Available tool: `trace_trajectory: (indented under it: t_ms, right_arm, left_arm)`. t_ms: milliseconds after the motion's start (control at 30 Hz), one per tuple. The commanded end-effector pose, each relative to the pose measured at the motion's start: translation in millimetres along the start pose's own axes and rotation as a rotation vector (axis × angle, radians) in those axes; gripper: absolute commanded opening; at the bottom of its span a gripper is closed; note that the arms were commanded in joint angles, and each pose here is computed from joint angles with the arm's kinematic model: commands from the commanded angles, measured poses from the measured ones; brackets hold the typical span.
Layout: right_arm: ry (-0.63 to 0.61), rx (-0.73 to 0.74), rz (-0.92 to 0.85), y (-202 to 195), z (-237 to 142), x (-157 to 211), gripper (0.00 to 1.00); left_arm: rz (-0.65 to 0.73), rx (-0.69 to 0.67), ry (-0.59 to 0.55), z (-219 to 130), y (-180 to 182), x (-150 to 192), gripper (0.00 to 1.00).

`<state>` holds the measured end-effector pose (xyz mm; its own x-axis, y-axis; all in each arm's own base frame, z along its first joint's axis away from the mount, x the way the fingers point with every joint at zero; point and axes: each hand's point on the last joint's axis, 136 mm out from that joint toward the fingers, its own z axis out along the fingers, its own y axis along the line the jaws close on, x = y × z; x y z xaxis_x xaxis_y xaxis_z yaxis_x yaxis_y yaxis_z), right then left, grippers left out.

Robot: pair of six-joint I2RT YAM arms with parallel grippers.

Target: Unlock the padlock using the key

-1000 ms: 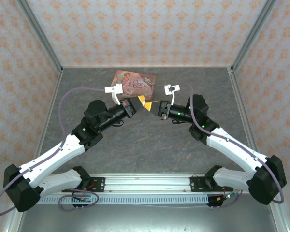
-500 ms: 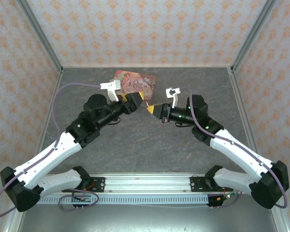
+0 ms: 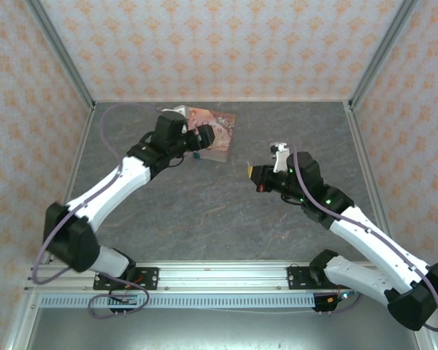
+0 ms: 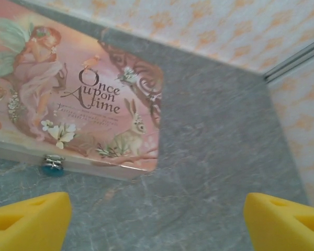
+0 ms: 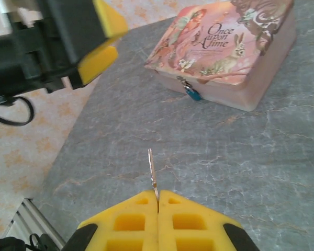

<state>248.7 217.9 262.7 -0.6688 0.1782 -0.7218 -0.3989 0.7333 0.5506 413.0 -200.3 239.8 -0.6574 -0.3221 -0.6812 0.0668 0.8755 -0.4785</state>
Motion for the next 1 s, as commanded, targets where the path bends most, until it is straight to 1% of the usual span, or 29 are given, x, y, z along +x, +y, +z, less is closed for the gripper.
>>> trace_trajectory:
  t_ms: [0,67,233,267,433,667,967]
  right_arm:
    - [0.001,0.082,0.008,-16,-4,6,0.00]
    - [0.006,0.092,0.023,-19,-3,9,0.00]
    - [0.005,0.115,0.053,-27,-4,15,0.00]
    - [0.007,0.119,0.055,-28,-4,17,0.00]
    - [0.013,0.143,0.062,-34,-6,21,0.00]
    - [0.011,0.164,0.057,-38,-9,22,0.00]
    - [0.009,0.216,0.047,-45,-16,21,0.00]
  left_arm:
    - [0.090,0.011,0.036,21,-13,-9,0.86]
    - [0.107,0.019,0.075,43,-18,-8,0.86]
    - [0.126,0.025,0.142,93,-23,-4,0.81]
    - [0.126,0.027,0.169,106,-22,3,0.80]
    - [0.120,0.033,0.235,137,-22,15,0.78]
    - [0.123,0.012,0.305,155,-11,36,0.77]
    - [0.110,0.002,0.353,152,-2,60,0.77]
